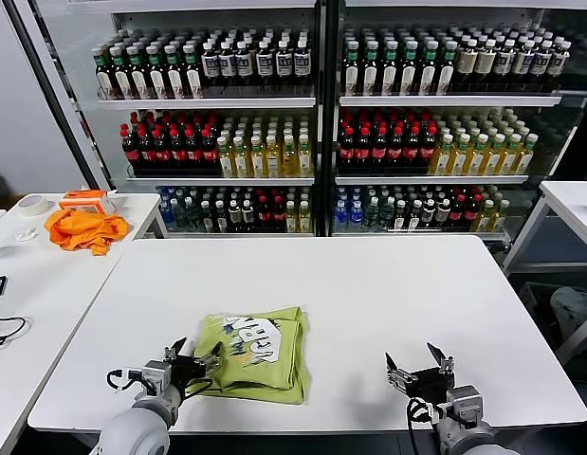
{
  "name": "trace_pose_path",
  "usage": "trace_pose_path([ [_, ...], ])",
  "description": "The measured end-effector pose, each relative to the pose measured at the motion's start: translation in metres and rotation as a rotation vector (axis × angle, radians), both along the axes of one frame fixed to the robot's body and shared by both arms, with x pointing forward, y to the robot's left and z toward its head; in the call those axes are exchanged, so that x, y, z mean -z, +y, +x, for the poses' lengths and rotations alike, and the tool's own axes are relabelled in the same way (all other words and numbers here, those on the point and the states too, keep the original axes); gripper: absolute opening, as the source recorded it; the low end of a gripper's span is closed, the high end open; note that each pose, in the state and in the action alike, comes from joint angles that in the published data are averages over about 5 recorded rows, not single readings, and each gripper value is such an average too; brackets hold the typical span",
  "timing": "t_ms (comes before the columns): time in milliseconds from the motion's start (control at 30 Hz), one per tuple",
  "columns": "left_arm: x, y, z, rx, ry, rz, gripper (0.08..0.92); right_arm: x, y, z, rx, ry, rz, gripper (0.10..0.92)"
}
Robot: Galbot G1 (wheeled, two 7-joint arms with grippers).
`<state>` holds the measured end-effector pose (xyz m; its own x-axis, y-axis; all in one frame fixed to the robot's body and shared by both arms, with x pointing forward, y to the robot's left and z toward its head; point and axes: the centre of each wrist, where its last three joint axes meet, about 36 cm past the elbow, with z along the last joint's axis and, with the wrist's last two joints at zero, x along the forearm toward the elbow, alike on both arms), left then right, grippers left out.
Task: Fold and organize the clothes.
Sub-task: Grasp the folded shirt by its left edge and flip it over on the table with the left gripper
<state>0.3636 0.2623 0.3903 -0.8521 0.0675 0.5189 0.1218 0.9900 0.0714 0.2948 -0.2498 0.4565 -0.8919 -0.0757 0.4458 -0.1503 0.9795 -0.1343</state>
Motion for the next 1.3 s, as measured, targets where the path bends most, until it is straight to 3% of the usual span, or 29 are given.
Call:
trace_pose_path([
  [467, 0.009, -0.002, -0.005, 0.000, 0.028, -0.121, 0.277, 0.001, 0.000, -0.001, 0.001, 0.002, -0.001, 0.823],
  [667, 0.006, -0.001, -0.004, 0.005, 0.017, -0.067, 0.126, 0.000, -0.001, -0.002, 0.000, 0.001, -0.004, 0.823],
  [900, -0.024, 0.020, -0.001, -0.026, -0.045, 0.090, 0.097, 0.002, 0.001, 0.002, -0.007, 0.002, 0.000, 0.823],
  [1300, -0.080, 0.098, 0.010, -0.146, -0.183, 0.453, 0.097, 0.003, 0.002, 0.001, -0.008, 0.003, 0.003, 0.823],
])
